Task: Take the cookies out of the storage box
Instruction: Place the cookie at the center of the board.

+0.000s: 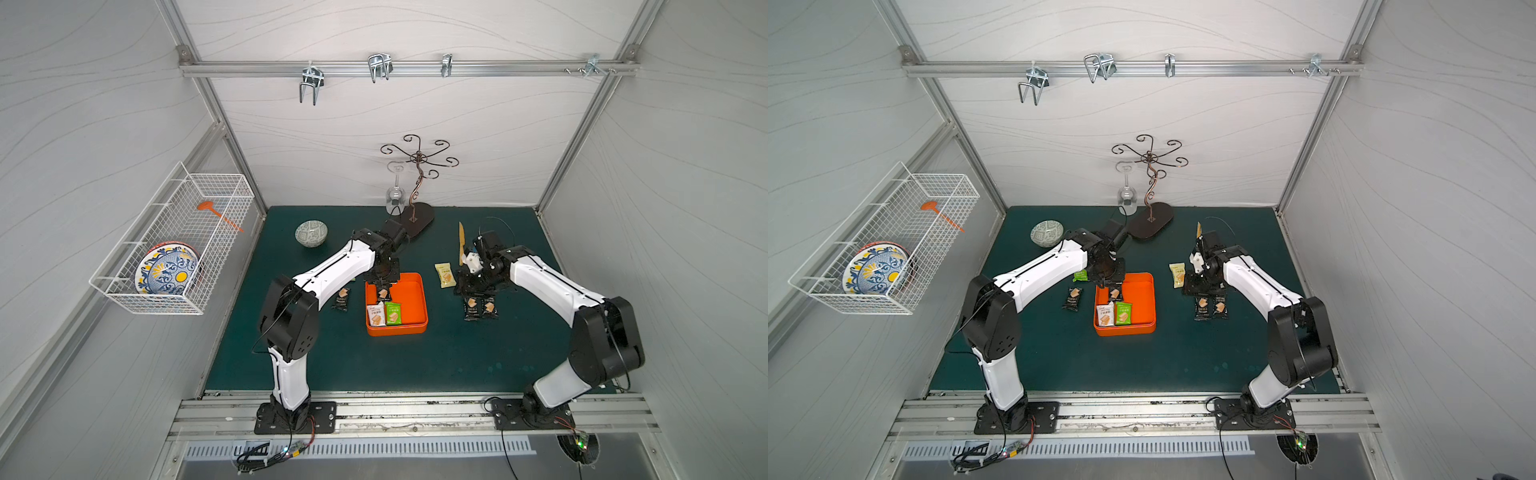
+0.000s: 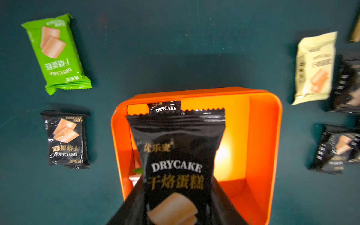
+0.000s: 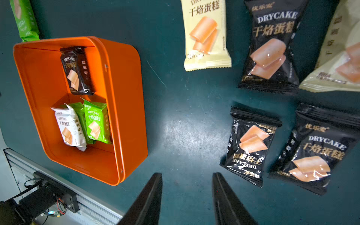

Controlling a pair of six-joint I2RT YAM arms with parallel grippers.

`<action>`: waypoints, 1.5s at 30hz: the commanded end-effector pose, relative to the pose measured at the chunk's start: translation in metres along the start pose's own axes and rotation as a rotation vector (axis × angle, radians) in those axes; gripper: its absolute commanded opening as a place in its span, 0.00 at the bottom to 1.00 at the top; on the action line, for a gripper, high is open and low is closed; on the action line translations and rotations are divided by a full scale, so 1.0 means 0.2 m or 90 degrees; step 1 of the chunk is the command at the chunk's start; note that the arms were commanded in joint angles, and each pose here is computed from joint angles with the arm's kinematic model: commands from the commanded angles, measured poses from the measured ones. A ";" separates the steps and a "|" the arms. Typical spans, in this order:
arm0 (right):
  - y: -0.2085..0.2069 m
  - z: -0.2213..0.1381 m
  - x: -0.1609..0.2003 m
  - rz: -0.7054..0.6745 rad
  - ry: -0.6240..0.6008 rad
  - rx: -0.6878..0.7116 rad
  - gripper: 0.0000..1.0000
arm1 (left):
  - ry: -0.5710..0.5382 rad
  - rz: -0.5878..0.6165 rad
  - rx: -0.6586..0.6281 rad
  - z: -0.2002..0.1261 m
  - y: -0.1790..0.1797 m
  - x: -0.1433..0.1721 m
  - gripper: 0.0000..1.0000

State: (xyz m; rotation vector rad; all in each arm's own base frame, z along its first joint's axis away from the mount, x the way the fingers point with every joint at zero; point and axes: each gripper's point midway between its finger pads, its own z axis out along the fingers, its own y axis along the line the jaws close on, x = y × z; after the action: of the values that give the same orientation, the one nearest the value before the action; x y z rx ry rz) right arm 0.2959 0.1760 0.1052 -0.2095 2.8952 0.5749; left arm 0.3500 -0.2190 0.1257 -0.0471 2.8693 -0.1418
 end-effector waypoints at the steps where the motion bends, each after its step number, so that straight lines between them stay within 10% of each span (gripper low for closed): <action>1: 0.00 -0.02 0.00 0.000 0.001 0.001 0.46 | -0.025 -0.012 0.008 -0.12 0.02 -0.02 0.31; 25: 0.00 -0.05 -0.03 0.002 0.006 0.013 0.47 | -0.006 -0.168 -0.076 0.14 0.90 -0.13 0.32; 45: -0.01 -0.06 -0.09 -0.009 0.022 0.040 0.46 | 0.040 -0.177 -0.074 0.41 1.07 -0.17 0.38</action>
State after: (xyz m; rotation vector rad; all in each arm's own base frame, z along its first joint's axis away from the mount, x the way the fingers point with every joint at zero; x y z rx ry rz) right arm 0.3140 0.1766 0.1208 -0.2318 2.9058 0.5120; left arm 0.3860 -0.0122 0.0320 -0.4935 2.9471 -0.0048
